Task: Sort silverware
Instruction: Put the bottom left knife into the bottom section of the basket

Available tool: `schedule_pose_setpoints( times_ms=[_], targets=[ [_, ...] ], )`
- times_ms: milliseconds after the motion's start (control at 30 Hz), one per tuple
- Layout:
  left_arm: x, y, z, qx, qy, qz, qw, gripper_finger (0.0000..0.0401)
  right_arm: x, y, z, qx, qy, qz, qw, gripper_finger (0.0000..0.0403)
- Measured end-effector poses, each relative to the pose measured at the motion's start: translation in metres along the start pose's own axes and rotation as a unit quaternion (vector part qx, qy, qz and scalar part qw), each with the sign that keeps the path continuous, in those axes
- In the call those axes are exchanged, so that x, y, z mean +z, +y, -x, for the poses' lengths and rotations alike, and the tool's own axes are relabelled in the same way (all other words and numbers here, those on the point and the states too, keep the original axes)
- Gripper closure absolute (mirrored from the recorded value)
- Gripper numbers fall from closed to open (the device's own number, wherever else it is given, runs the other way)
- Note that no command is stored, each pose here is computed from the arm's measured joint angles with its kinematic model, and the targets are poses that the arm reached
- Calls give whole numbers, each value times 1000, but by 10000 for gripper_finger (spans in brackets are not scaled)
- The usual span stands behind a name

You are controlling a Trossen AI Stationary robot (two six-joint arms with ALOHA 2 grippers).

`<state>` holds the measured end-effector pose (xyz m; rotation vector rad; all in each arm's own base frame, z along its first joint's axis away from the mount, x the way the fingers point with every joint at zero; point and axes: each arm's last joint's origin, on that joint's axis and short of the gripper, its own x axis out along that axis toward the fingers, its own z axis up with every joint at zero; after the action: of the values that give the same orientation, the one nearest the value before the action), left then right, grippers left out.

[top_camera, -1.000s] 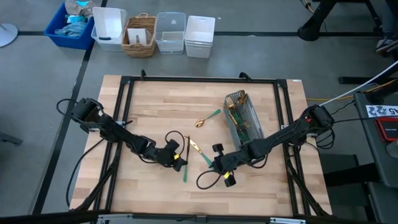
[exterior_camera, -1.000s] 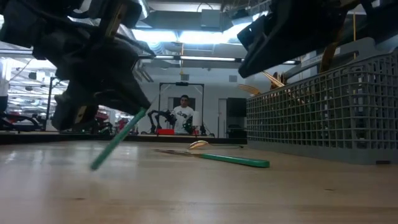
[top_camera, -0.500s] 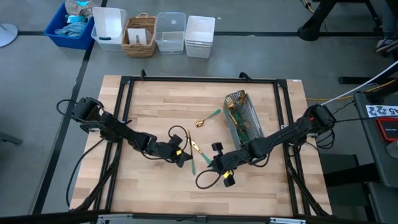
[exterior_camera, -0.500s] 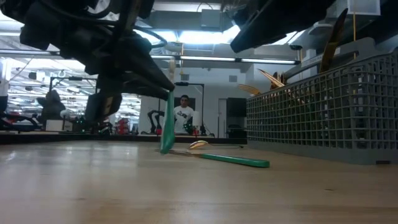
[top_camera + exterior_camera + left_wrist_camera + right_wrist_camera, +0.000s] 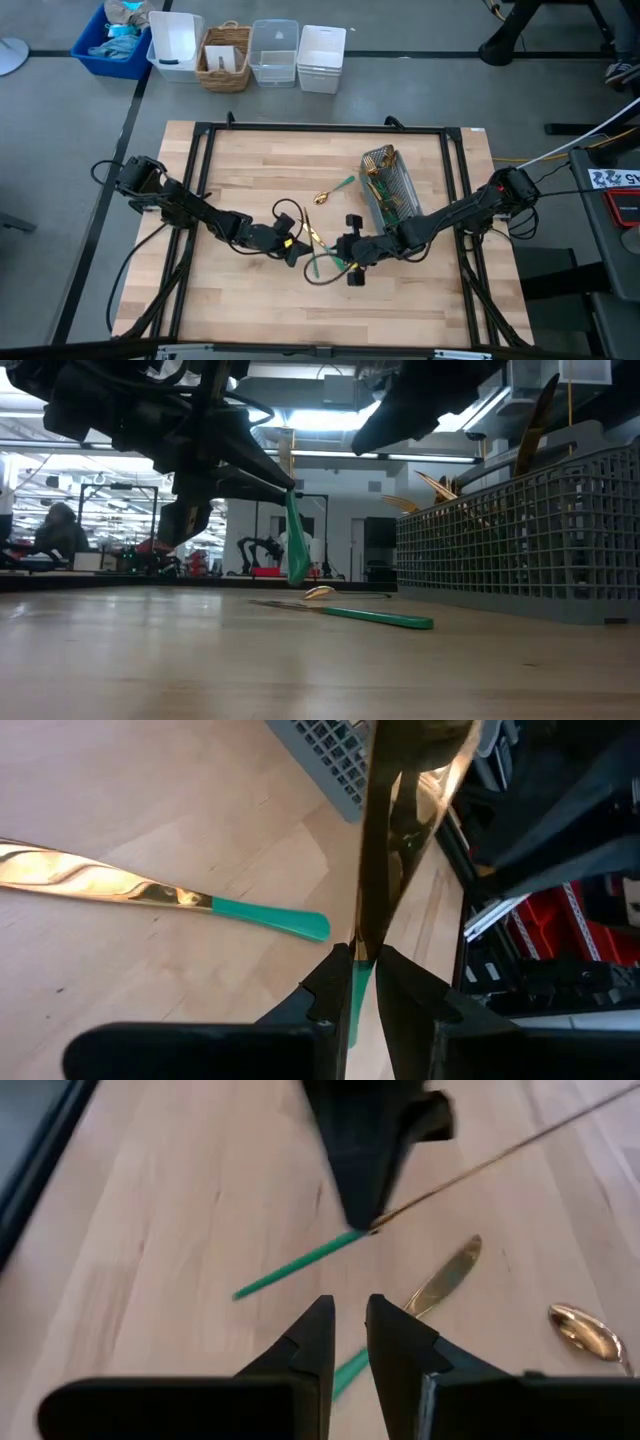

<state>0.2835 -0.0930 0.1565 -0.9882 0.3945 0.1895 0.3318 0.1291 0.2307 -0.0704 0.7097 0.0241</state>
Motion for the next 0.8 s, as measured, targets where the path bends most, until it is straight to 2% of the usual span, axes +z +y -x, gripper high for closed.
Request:
schedule_pose_setpoints(
  times_ms=[167, 467, 800],
  targets=[
    [0, 0, 0, 0, 0, 0, 1000, 361, 6, -14, -5, -12, -20, -69, 997, 340],
    [0, 0, 0, 0, 0, -2, 1000, 361, 14, -34, -10, -26, -51, -132, 990, 340],
    [0, 0, 0, 0, 0, -10, 1000, 361, 25, -33, -13, -24, -114, -164, 980, 340]
  ],
)
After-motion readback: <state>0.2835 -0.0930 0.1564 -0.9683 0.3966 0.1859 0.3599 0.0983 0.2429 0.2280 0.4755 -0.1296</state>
